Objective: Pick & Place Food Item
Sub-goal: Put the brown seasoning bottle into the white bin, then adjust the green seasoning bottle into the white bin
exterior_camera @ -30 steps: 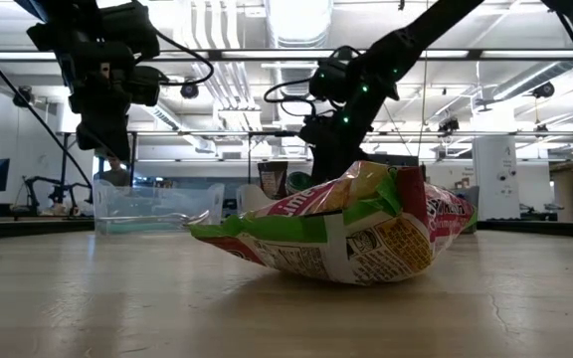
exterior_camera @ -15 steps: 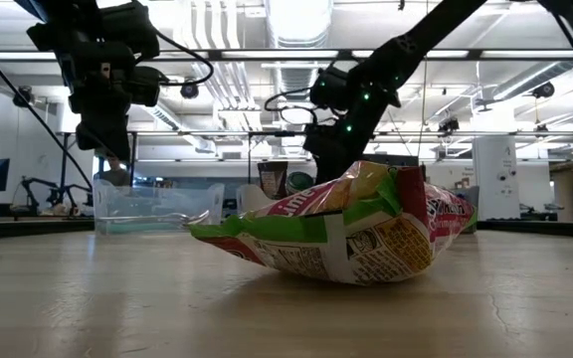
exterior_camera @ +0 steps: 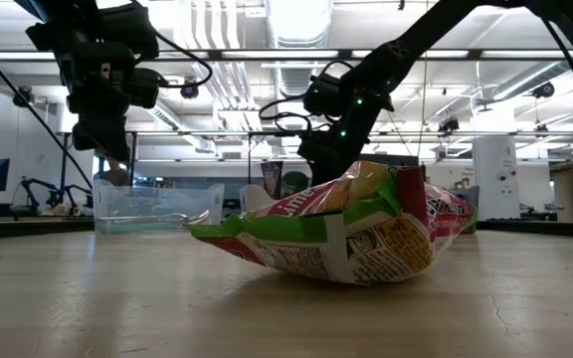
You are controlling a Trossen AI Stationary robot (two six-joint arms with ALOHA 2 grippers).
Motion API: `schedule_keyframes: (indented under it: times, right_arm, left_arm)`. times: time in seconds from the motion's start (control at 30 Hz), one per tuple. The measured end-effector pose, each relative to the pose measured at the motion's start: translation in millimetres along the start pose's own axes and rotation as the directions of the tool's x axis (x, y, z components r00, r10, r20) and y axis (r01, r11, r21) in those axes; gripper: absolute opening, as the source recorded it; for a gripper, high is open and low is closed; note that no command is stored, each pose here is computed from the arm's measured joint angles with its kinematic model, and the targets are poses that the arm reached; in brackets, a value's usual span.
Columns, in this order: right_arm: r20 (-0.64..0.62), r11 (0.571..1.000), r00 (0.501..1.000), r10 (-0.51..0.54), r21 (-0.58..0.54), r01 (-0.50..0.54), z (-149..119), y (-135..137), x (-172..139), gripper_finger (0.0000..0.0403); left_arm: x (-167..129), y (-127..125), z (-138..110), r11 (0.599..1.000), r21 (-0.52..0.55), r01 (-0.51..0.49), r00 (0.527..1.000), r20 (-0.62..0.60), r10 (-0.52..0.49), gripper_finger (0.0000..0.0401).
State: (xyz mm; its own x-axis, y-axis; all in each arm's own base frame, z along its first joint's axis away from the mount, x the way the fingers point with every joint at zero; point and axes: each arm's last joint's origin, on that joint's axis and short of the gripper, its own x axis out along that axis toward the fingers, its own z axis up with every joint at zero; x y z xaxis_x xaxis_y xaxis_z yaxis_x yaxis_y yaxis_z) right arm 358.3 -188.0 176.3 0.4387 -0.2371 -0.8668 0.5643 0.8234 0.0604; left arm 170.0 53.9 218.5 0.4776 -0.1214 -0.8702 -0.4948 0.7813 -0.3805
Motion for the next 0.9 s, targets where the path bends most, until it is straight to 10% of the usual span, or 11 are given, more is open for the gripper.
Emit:
schedule_keyframes:
  times: [0.9]
  right_arm:
    - [0.014, 1.000, 1.000, -0.006, -0.026, 0.006, 10.1, -0.2, -48.1, 0.0244]
  left_arm:
    - [0.0, -0.1, 0.2, 1.000, -0.004, 0.001, 1.000, 0.002, -0.001, 0.0035]
